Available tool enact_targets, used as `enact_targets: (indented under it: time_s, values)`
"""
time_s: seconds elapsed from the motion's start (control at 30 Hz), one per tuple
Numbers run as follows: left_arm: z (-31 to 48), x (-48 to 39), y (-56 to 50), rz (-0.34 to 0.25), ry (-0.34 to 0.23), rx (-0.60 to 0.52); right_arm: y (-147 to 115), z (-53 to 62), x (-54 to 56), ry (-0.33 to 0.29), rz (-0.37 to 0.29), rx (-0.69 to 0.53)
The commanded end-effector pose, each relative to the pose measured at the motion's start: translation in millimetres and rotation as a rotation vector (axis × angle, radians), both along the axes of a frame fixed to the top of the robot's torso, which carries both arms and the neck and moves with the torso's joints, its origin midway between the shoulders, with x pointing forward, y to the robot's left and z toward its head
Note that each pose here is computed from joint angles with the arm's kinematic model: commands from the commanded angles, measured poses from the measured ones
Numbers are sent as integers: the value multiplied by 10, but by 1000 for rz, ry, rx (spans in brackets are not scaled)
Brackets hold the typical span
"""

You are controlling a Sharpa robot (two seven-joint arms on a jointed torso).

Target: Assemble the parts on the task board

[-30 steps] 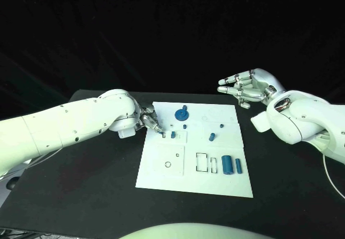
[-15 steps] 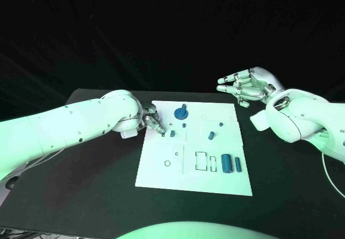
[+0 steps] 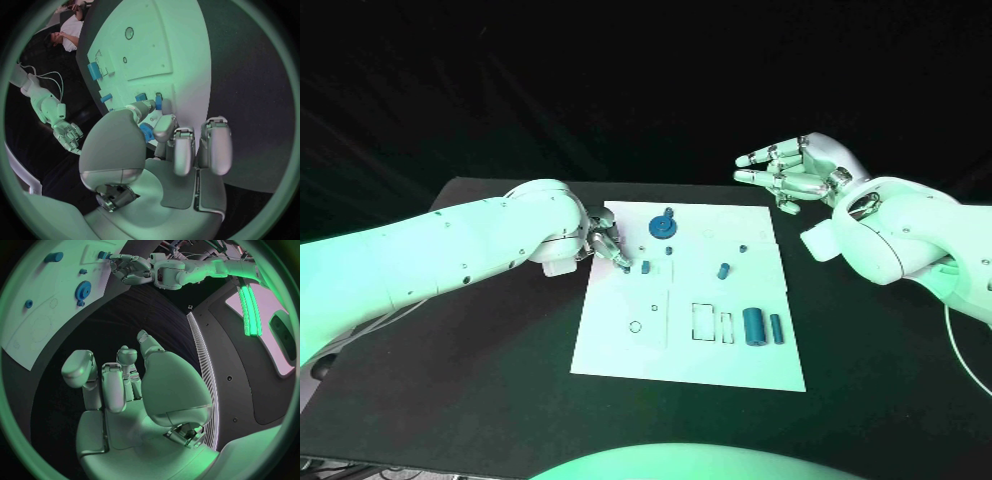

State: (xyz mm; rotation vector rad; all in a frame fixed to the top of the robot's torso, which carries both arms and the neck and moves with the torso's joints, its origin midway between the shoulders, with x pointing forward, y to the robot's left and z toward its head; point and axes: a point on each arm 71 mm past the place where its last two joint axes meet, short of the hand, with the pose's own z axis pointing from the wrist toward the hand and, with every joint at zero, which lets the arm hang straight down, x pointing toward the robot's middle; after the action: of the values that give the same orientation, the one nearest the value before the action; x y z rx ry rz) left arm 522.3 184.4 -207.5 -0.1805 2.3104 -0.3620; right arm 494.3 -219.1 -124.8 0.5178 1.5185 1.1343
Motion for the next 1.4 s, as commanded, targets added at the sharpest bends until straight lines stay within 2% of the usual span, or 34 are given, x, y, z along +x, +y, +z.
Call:
enact_targets:
  time_s: [0.03,0.43,0.97,1.4]
  values:
    - [-24,-8,16,-19,8,54,17,-4,-9,-1,18,-8]
    - [-33,-27,-18,-60,23,76,21,-4,-8,-1,21,-10]
    - [-27,-23,-50,-52,14,73,24,-6,-8,0,21,-10]
    - [-68,-23,-82,-42,75,106,31,-5,-13,1,24,-10]
